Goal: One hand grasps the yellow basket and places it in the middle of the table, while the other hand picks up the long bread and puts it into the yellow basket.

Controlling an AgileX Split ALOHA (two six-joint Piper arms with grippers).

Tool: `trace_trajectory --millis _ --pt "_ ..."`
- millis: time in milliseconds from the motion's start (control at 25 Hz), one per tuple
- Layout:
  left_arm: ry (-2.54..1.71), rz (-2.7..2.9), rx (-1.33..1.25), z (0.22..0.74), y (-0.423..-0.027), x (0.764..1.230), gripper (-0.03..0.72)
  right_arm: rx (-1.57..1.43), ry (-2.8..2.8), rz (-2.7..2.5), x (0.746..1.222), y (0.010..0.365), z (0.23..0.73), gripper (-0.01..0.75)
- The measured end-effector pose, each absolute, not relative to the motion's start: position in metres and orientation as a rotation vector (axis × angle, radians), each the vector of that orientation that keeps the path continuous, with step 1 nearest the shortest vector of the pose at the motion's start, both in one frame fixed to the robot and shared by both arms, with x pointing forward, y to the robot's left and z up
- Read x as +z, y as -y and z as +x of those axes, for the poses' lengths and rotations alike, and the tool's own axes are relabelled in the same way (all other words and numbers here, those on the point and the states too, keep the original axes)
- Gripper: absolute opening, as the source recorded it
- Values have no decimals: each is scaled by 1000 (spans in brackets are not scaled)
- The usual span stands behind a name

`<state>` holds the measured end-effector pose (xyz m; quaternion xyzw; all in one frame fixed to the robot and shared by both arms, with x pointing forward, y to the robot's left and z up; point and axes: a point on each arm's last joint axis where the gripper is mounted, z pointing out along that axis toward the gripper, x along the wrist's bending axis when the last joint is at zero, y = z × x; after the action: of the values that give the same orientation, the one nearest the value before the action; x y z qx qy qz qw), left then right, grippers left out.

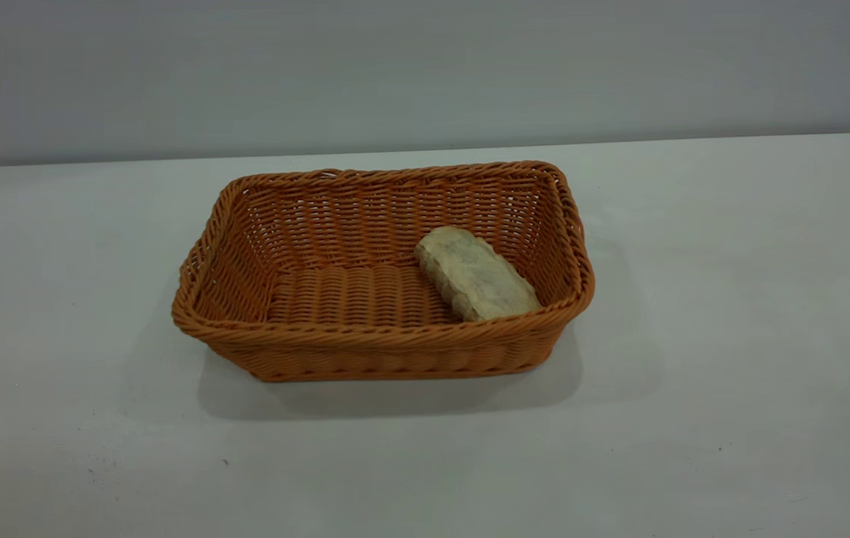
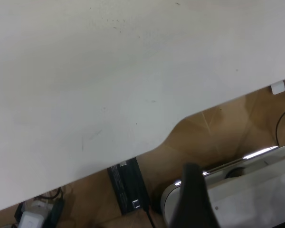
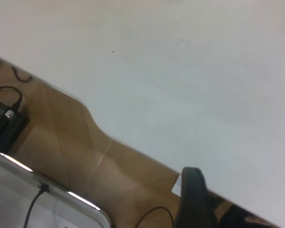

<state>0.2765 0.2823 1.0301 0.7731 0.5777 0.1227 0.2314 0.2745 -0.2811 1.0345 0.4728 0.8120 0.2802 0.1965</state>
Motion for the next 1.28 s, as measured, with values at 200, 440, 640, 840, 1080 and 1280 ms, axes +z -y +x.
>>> trace_trajectory --millis 200,440,640,840,1080,1280 --pt "-1588 2125 337 276 -282 1030 584 807 -2089 1430 1037 289 266 561" --pt "-1698 2019 403 274 -287 1031 584 850 -1763 1493 1040 296 239 560" --pt "-1723 1875 556 257 -289 1035 584 871 -1712 1477 1039 296 231 560" --pt "-1634 1778 704 234 -287 1035 584 870 -1712 1478 1039 296 231 560" --pt "-1577 1749 754 222 -286 1033 584 870 -1712 1478 1039 296 231 560" --pt "-1573 1748 754 222 -285 1033 584 870 -1712 1478 1039 296 231 560"
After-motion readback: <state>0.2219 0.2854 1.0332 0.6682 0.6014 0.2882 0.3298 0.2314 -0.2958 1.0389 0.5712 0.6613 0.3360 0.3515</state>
